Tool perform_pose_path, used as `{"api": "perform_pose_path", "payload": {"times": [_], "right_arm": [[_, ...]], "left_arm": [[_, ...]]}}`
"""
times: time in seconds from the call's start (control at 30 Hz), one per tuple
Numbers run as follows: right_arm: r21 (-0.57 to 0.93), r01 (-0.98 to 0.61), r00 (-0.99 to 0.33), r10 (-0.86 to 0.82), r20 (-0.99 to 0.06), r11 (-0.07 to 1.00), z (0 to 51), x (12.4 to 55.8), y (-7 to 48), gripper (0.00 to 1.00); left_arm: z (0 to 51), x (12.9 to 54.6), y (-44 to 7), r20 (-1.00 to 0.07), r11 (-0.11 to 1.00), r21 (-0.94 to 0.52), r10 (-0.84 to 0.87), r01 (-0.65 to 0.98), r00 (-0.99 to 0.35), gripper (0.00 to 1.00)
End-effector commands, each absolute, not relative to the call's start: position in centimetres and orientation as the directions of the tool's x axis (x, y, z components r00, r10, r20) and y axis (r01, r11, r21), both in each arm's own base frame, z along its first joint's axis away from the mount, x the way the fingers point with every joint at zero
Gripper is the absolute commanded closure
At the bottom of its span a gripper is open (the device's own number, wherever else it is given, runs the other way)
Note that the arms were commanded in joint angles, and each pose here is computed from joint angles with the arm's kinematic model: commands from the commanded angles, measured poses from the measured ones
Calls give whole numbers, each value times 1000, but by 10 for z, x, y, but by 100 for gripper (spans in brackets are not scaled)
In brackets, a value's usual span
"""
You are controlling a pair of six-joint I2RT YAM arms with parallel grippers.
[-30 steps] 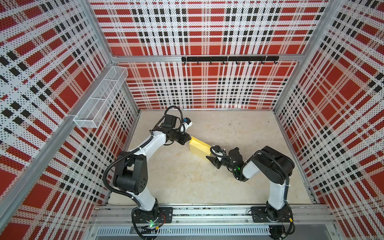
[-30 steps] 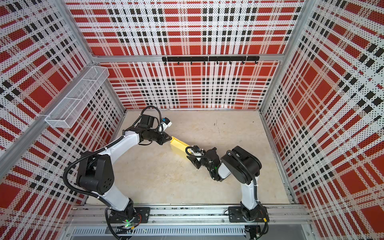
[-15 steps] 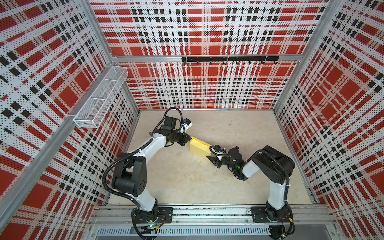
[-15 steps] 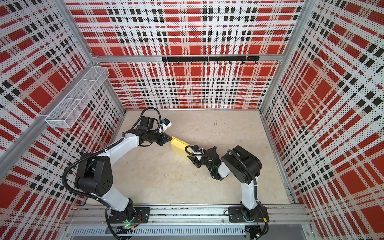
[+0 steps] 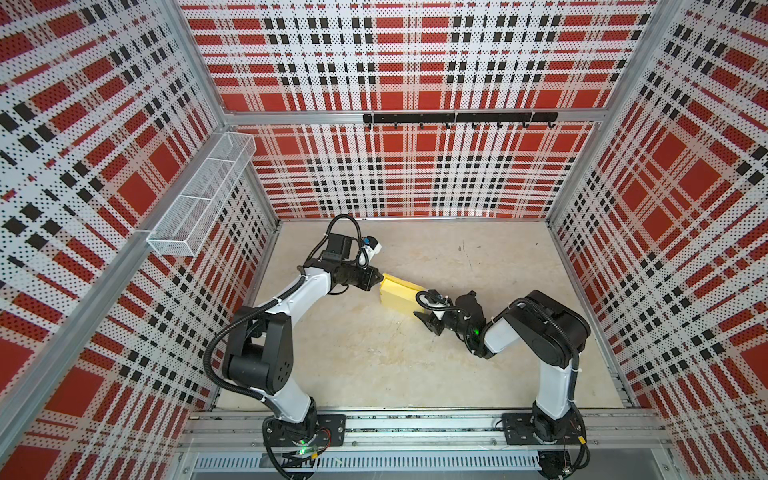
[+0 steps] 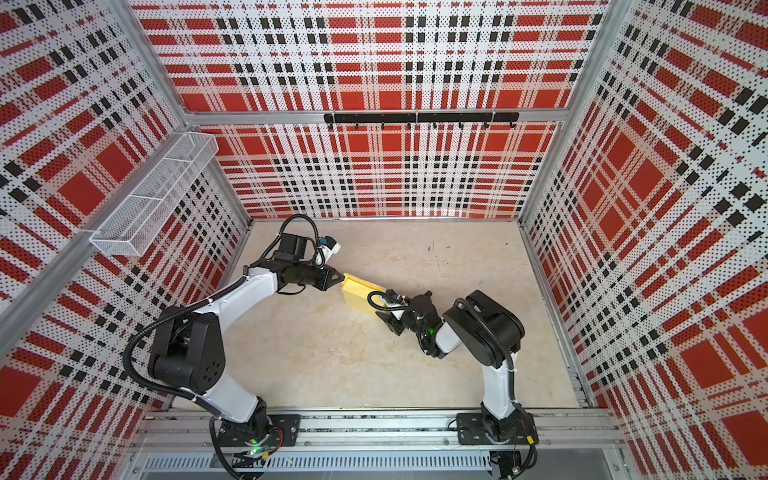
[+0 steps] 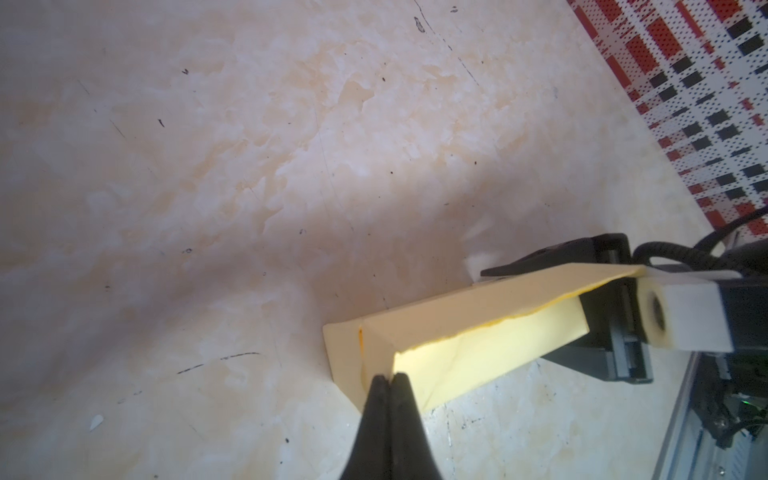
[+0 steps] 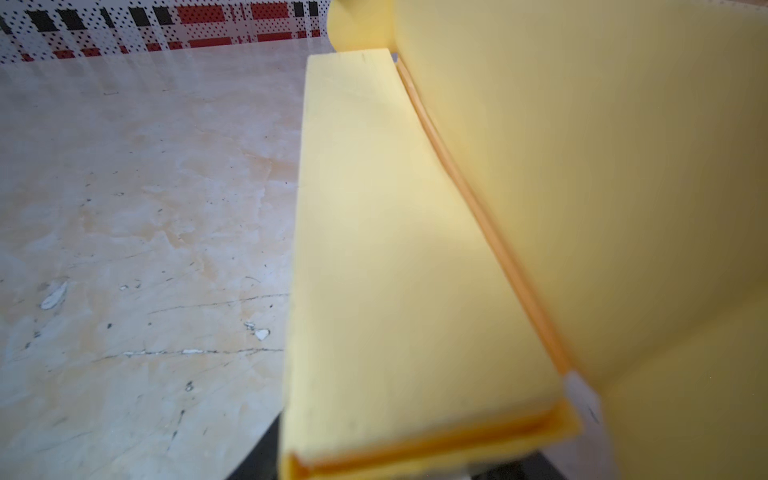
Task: Fold the paper box
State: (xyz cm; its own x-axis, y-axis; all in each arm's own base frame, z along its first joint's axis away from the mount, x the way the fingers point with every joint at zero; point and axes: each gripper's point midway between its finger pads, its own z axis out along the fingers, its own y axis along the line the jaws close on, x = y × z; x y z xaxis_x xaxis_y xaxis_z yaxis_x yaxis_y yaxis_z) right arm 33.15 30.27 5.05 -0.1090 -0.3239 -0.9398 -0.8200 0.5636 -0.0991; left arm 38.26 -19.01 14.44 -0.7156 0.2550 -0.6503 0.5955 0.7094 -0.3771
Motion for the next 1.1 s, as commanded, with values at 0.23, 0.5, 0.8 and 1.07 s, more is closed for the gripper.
{"api": "perform_pose_path", "payload": {"times": [0.23, 0.5, 0.8, 1.07], "right_arm": [[-143, -813, -56, -321, -945, 564, 63, 342, 305, 49], [-113, -812, -75, -295, -952, 572, 63, 346, 303, 54], [-107, -806, -77, -281, -957, 582, 67, 346, 299, 47], [-103, -793, -84, -275, -958, 601, 74, 338, 290, 39]], "left_arm": [[151, 380, -194, -642, 701, -429, 208, 571, -738, 100], [128, 367, -192, -631, 703, -405, 247, 584, -735, 100], [130, 375, -188, -644, 719, -366, 263, 591, -719, 100], [138, 380, -189, -651, 725, -371, 242, 580, -719, 100]]}}
